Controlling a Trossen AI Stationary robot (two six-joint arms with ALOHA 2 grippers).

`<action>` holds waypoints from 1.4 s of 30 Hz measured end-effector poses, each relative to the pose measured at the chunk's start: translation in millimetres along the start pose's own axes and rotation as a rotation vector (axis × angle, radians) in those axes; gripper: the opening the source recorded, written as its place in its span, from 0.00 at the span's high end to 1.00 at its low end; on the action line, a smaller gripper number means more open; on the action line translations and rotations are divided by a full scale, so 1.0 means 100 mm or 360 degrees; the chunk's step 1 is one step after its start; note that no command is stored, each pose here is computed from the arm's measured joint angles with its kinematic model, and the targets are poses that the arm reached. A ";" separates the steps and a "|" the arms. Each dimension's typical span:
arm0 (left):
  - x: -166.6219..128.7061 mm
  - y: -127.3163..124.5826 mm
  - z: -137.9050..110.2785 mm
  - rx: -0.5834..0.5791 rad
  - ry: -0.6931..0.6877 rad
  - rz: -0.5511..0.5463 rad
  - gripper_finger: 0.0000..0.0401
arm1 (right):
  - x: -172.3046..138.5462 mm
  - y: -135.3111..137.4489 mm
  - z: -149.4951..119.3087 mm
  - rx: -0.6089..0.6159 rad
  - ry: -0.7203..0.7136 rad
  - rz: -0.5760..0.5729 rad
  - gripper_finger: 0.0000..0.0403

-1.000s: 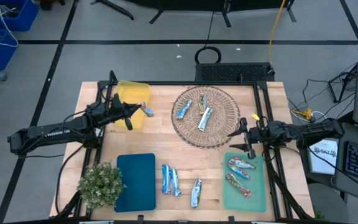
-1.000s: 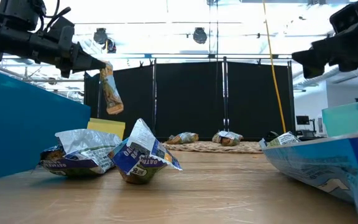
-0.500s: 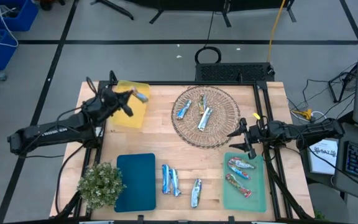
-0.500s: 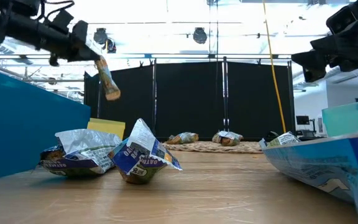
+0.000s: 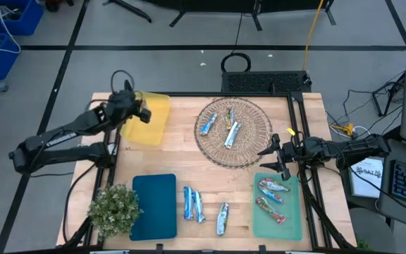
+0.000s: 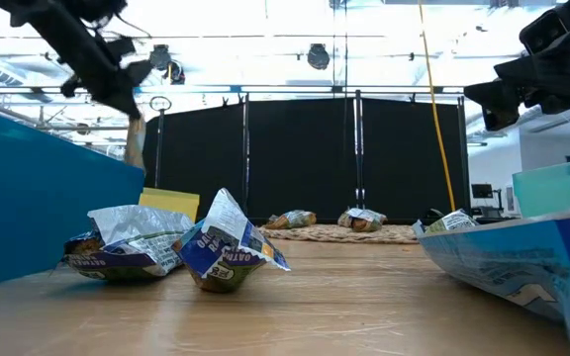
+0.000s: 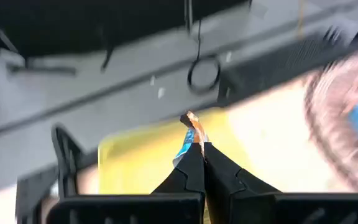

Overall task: Pick and place Granola Bars by type
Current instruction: Put the yellow granola bar into the yellow bin

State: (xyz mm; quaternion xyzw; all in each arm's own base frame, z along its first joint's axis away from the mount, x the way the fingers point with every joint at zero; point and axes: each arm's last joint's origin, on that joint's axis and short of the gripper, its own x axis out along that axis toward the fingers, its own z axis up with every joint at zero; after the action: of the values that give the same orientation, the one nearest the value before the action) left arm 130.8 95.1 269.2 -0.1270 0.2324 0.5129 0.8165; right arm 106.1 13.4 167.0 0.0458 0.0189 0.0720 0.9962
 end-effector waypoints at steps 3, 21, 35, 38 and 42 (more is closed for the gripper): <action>0.15 0.01 -0.05 0.0023 0.0165 0.0049 1.00 | 0.00 0.00 0.00 0.0000 0.0000 0.0000 0.50; 0.70 0.19 -0.29 -0.0024 0.0718 0.0218 1.00 | 0.00 0.00 0.00 0.0000 0.0000 0.0000 0.50; 0.74 0.23 -0.30 0.0011 0.0720 0.0352 0.92 | 0.00 0.00 0.00 -0.0001 0.0001 0.0000 0.50; 0.74 0.24 -0.30 0.0029 0.0705 0.0401 0.88 | 0.00 0.00 0.00 -0.0001 0.0000 0.0000 0.50; 0.74 0.25 -0.30 0.0043 0.0688 0.0453 0.81 | 0.00 0.00 0.00 -0.0001 0.0001 0.0000 0.50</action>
State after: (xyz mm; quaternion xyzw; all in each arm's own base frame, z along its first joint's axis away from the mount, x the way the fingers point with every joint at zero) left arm 128.3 150.2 206.9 -0.1887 0.4238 0.5805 0.6692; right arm 106.1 13.4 166.9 0.0456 0.0191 0.0720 0.9962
